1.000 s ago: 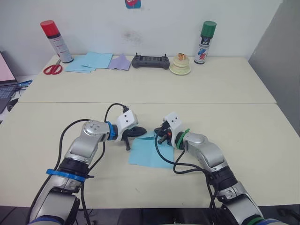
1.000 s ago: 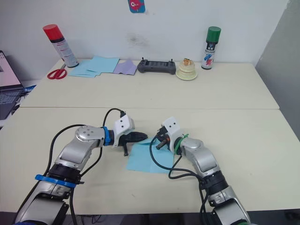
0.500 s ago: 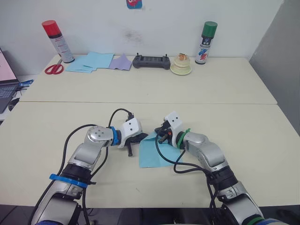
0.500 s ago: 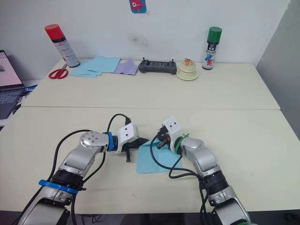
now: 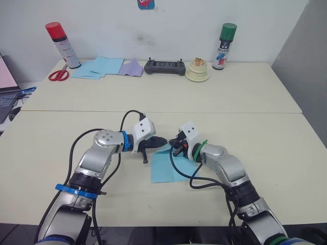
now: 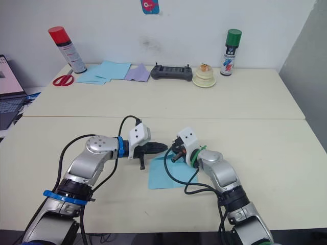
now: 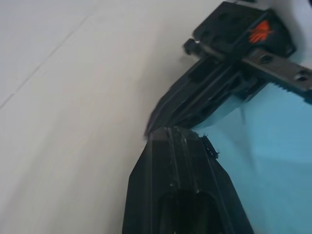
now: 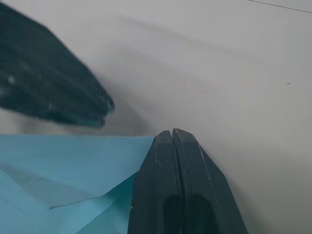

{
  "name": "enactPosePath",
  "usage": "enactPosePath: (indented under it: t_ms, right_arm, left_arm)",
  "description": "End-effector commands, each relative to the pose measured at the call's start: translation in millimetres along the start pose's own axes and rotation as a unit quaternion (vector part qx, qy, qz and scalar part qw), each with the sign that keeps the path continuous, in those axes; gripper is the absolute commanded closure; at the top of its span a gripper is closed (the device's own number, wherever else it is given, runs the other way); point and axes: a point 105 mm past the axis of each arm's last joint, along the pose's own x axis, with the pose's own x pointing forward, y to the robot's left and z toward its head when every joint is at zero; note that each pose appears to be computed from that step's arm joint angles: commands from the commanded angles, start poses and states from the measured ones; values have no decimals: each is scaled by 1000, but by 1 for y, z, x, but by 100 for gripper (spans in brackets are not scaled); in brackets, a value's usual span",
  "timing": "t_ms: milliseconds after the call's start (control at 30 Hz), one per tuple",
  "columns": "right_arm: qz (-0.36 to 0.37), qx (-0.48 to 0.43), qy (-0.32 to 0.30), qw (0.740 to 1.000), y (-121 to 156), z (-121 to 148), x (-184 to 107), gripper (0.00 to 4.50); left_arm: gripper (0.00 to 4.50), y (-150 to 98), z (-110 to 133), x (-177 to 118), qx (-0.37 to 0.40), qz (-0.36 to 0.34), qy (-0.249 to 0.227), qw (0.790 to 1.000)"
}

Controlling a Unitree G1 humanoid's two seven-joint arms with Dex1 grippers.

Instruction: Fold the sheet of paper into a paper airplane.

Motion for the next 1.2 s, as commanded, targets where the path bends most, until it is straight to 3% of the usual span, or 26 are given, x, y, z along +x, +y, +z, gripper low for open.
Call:
enactPosePath:
  t_ms: [33, 500, 800, 1200]
  right_arm:
    - [-9, 6, 24, 1000, -3, -12, -2, 450]
    - [-8, 6, 24, 1000, -1, -13, -2, 450]
    - [20, -2, 14, 1000, 9, -11, -3, 450]
    - [55, -31, 8, 998, 21, -9, 1, 450]
  left_arm:
    - [446, -11, -11, 1, 20, -13, 30, 999]
    - [446, -10, -14, 8, 8, -6, 15, 1000]
    - [446, -20, -40, 14, 18, -26, 74, 997]
    - [446, -26, -49, 9, -8, -21, 70, 997]
